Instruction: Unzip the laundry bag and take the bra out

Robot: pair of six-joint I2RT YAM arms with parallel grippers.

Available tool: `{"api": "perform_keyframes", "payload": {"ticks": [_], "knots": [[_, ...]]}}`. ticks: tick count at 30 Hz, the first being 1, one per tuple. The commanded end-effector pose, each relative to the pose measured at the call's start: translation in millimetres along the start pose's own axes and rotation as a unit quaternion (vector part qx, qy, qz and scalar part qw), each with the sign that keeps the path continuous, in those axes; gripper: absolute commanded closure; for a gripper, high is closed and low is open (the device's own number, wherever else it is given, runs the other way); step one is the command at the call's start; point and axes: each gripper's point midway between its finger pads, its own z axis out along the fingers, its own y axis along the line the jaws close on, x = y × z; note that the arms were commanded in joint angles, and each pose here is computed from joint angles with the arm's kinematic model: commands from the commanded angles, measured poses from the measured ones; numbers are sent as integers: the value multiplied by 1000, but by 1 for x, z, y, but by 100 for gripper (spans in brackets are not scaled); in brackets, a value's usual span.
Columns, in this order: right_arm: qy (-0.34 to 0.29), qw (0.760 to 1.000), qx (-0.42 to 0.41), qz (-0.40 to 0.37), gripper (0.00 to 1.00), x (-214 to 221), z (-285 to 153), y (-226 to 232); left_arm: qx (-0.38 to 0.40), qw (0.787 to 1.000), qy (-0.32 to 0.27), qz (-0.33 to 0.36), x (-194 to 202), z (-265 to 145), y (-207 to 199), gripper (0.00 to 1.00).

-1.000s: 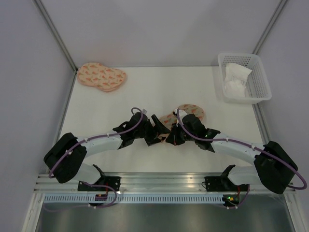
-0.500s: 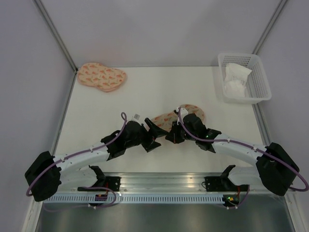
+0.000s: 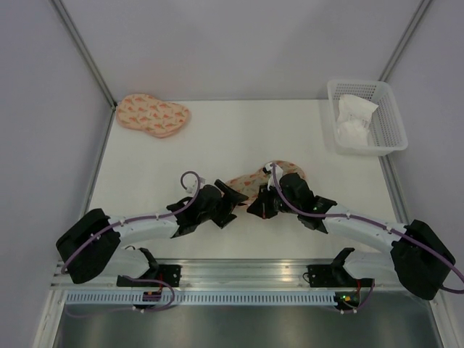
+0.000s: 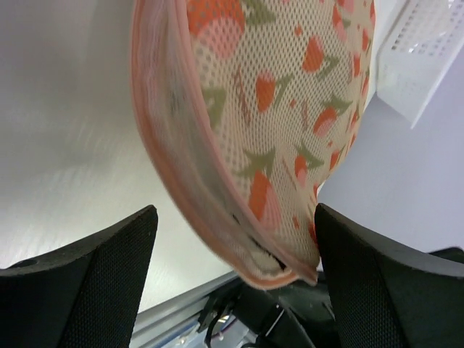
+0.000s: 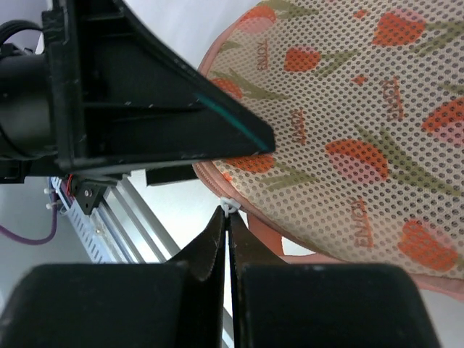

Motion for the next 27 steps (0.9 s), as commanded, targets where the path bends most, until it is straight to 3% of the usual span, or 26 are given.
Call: {"api": "perform_keyframes", "payload": {"ticks": [1,5,8,9,11,12,19,27], "knots": [[-7,999,-41,-21,100,-4,-5,16,55,997,-43,-30,-15,4,-41,9],[6,999,-38,-24,100,3,-8,13,79,996,-48,-16,-17,2,-56,24],[16,999,-16,-25,100,8,-9,5,84,995,-55,-2,-21,-1,-58,49],[24,999,-5,-23,100,10,-10,1,84,995,-52,2,-20,-3,-58,67],[20,999,18,-28,99,8,-10,-6,78,996,-50,13,-23,-3,-54,83],[38,998,40,-22,100,14,-14,-14,73,996,-37,20,-20,-4,-51,98],[39,980,196,-23,99,9,-31,-62,57,992,16,113,-26,-2,-25,98],[38,937,348,-2,100,13,-45,-115,86,972,80,201,-32,-11,-25,98]]}}
